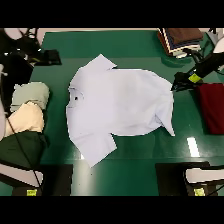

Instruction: Fold the shirts.

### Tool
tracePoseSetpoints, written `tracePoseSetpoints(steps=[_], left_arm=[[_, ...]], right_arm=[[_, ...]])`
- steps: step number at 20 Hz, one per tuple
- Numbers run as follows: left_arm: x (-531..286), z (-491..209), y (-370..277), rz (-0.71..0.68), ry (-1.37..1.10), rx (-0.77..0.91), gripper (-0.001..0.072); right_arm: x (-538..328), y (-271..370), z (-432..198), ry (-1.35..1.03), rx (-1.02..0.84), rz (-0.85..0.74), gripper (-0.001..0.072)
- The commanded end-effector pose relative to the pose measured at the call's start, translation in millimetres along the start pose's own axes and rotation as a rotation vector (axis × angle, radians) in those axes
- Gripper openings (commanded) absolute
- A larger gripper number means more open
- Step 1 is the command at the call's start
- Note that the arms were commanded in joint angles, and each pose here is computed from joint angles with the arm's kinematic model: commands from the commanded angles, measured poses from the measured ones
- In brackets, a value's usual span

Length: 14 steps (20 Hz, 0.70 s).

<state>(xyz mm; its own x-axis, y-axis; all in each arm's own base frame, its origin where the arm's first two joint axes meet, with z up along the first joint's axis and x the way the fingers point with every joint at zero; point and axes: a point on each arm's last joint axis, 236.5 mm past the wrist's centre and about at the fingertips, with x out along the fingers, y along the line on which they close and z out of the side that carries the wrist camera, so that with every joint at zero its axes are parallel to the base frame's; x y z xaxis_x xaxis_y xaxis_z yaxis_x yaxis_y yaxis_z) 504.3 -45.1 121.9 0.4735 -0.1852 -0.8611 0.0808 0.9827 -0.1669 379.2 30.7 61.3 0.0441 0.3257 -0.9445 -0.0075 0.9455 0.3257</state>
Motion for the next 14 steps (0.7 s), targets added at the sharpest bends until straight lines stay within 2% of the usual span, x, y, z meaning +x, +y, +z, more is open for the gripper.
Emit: tracePoseSetpoints(steps=[1,8,14], left_arm=[[-18.4,-51.8,15.4,-0.007,0.098,-0.060,0.0601],[20.6,-262.9,-2.8,-0.076,0.385,-0.196,0.0601],[42.6,-337.2,-48.2,-0.254,0.461,-0.290,0.0601]], right_arm=[[-13.4,13.6,-12.9,-0.079,-0.007,0.106,0.0321],[-9.4,39.1,-58.9,-0.147,-0.060,0.100,0.0321],[-4.8,48.4,-70.6,-0.138,-0.083,0.105,0.0321]])
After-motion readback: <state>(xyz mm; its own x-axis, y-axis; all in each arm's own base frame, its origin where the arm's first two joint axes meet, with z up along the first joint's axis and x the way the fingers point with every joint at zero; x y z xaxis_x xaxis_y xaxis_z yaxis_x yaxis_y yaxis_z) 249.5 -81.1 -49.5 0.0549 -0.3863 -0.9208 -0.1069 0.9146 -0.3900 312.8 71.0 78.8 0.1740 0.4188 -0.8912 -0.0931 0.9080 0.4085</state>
